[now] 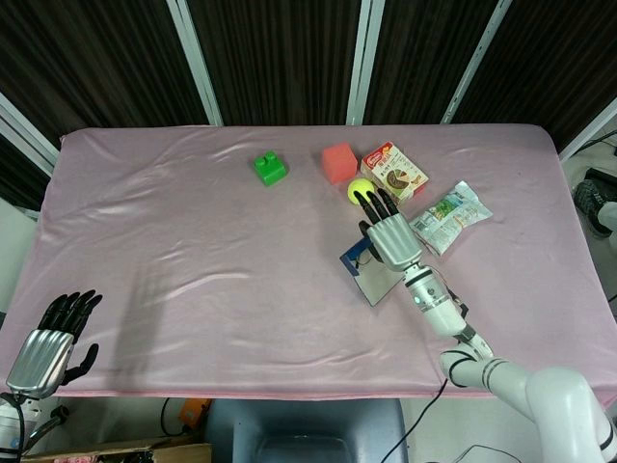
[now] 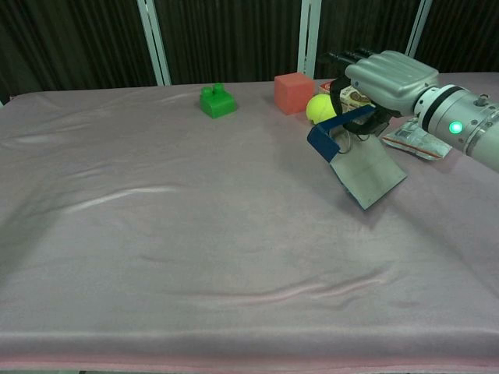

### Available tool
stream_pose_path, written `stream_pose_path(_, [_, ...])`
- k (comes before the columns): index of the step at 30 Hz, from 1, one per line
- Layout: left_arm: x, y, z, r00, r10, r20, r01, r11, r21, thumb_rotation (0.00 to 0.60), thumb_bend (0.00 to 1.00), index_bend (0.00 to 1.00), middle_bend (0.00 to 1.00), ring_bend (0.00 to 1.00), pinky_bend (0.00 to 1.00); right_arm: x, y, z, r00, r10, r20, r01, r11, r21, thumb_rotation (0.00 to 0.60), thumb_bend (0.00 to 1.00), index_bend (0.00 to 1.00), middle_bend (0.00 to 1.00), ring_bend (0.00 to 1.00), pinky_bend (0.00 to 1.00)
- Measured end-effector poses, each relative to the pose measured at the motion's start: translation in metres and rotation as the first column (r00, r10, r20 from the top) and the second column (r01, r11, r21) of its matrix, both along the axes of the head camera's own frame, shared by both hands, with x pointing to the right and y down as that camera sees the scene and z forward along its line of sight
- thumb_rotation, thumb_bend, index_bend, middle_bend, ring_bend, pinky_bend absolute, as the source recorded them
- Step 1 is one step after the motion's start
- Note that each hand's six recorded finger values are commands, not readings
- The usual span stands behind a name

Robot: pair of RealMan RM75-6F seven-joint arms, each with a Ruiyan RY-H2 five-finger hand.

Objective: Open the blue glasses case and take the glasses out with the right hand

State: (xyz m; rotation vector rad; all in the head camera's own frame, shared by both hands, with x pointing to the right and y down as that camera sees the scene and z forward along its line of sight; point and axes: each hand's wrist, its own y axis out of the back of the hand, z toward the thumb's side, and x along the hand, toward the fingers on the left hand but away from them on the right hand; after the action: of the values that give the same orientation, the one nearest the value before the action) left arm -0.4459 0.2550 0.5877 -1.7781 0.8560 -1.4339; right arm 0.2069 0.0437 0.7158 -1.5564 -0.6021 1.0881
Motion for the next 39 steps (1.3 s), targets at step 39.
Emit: stream_pose_path(39, [0.001, 0.001, 0.005, 1.000, 0.001, -0.017, -0.002, 1.000, -0.029, 0.600, 0.43, 0.00, 0.04, 0.00, 0.06, 0.011, -0.002, -0.001, 0.999, 0.030, -0.042, -0.026, 0.996, 0.085, 0.600, 0.47, 0.59, 0.09, 0.01, 0.00])
